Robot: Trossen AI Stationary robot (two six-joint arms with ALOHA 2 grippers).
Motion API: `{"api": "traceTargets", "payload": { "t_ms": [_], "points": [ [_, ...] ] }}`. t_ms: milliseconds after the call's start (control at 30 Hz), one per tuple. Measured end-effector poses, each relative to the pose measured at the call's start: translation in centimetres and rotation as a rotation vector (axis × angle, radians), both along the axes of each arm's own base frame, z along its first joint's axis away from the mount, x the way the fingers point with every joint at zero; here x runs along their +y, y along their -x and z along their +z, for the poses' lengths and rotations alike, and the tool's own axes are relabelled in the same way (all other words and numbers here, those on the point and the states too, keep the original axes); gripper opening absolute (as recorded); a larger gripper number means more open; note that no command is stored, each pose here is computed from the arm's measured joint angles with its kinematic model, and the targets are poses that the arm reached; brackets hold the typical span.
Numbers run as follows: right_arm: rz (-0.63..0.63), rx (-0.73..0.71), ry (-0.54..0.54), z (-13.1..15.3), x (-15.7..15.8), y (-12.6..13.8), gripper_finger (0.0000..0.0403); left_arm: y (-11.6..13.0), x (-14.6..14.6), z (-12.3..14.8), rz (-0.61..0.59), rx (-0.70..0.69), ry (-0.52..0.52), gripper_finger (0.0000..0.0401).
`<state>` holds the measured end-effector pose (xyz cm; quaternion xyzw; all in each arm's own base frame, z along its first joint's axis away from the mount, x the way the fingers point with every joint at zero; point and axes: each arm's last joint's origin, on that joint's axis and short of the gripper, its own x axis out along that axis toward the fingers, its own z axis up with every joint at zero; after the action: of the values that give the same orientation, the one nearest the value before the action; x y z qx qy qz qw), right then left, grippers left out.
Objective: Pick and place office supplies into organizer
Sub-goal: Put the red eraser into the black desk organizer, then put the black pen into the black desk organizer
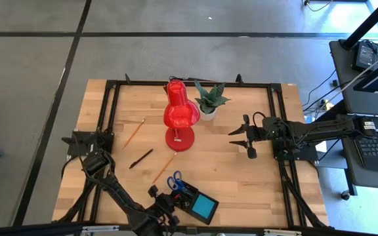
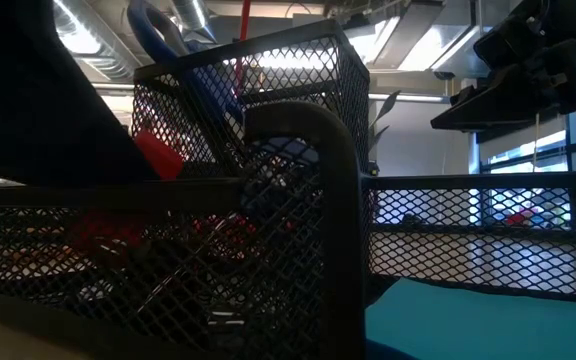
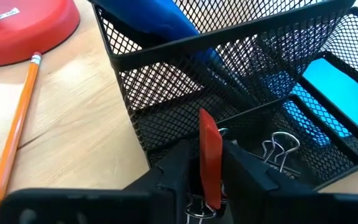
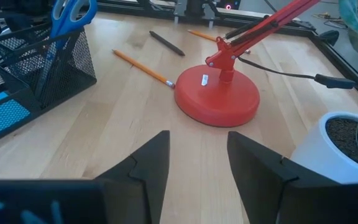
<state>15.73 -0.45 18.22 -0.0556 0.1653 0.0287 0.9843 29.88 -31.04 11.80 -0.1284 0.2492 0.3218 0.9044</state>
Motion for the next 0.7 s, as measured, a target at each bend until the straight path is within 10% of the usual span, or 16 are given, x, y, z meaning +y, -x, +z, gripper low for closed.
{"api": "traceTargets", "payload": {
  "t_ms": [700],
  "points": [
    [0.000, -0.007, 0.002, 0.1, 0.0, 0.0, 0.0165, 3.5, 2.1, 8.7, 0.006, 0.156, 0.116, 0.0118]
  ]
}}
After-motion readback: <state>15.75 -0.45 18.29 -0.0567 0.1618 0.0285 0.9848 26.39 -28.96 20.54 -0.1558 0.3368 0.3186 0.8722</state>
